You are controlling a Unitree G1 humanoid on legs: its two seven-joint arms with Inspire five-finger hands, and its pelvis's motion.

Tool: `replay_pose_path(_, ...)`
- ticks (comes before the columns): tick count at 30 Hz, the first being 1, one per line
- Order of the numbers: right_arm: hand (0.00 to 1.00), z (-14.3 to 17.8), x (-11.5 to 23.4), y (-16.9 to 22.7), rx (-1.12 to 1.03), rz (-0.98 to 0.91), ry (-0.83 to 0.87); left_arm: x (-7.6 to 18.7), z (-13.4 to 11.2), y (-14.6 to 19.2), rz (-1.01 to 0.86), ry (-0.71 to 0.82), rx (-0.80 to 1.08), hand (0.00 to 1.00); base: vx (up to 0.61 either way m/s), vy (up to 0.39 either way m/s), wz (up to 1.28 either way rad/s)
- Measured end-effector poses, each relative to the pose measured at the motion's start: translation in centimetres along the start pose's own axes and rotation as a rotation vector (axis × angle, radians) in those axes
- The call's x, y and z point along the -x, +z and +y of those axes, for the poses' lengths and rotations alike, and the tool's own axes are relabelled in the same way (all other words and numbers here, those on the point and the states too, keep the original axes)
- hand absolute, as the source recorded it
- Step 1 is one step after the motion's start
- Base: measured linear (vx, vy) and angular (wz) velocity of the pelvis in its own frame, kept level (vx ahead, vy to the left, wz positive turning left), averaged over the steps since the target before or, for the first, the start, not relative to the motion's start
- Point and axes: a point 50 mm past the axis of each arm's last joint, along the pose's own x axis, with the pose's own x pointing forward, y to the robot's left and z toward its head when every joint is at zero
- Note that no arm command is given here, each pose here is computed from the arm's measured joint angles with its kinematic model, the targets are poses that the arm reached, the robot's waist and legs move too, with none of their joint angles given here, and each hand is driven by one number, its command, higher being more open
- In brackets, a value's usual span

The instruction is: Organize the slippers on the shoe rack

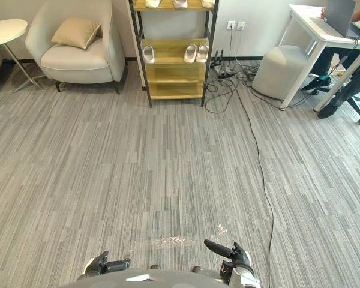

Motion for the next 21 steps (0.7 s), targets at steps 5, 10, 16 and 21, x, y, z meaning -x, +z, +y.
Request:
replay_pose_path(5, 1.0, -0.02, 0.0, -0.01, 0.0, 0.0, -0.001, 0.01, -0.04, -0.02, 0.0, 0.002, -0.01, 1.0, -0.01, -0.019, 0.0)
replay_pose_path(10, 1.0, -0.03, 0.0, -0.02, 0.0, 0.001, -0.001, 0.01, -0.06, -0.01, -0.001, 0.002, -0.016, 1.0, 0.0, -0.006, 0.0)
replay_pose_path(16, 1.0, -0.04, 0.0, -0.03, 0.0, 0.001, -0.001, 0.01, -0.07, -0.03, 0.0, 0.002, -0.016, 1.0, 0.0, 0.0, 0.0)
replay_pose_path(21, 1.0, -0.05, 0.0, -0.03, 0.0, 0.001, -0.001, 0.01, -0.07, -0.05, 0.0, 0.002, -0.016, 1.0, 0.0, 0.0, 0.0)
